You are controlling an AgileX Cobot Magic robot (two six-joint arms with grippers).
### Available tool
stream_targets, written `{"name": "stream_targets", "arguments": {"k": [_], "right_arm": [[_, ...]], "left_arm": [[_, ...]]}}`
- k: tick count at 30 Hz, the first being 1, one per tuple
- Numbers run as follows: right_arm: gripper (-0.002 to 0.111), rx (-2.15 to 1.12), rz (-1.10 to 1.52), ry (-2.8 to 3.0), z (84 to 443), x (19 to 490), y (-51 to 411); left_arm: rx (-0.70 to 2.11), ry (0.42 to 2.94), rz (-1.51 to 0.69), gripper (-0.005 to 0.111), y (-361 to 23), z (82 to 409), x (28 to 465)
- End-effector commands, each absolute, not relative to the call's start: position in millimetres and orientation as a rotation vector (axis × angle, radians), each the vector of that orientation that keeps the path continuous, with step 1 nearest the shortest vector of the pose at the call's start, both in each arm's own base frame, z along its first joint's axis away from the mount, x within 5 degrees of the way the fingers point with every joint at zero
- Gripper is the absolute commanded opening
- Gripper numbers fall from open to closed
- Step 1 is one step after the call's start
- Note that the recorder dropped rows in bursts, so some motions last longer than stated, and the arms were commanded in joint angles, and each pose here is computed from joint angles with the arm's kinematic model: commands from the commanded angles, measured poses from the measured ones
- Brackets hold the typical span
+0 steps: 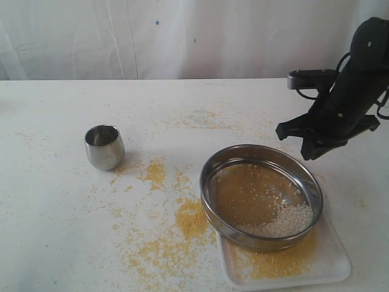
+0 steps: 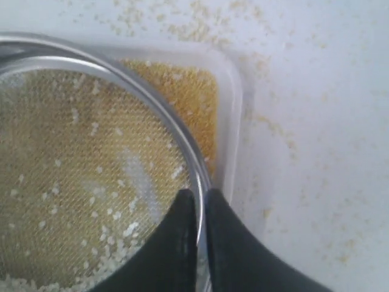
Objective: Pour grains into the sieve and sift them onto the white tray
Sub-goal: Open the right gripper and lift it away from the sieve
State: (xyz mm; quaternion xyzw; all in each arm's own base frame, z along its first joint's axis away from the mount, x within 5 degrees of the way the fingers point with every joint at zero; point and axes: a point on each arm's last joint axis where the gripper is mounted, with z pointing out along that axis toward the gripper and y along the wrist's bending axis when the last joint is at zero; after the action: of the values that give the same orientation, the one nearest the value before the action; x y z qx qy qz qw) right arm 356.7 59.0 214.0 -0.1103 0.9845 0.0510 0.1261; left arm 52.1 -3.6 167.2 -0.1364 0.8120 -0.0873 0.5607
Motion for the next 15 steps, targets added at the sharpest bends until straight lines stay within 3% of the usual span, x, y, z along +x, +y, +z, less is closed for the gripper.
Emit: {"name": "stream_targets", "arguments": {"k": [1,7,15], "right_arm": [[0.0,-0.282,0.033,2.735,227.6,365.4,50.5],[0.0,-0.096,0.107,2.575,252.6,361.2,35.7],[0.0,0.027,0.16,2.249,295.0,296.7,22.9]], "left_arm": [[-0.329,1.915,-0.213,0.0,-3.8,165.9,51.8],[-0.329,1.915,-0.213,0.0,-3.8,165.9,51.8],[-0.329,1.915,-0.213,0.0,-3.8,165.9,51.8]]}}
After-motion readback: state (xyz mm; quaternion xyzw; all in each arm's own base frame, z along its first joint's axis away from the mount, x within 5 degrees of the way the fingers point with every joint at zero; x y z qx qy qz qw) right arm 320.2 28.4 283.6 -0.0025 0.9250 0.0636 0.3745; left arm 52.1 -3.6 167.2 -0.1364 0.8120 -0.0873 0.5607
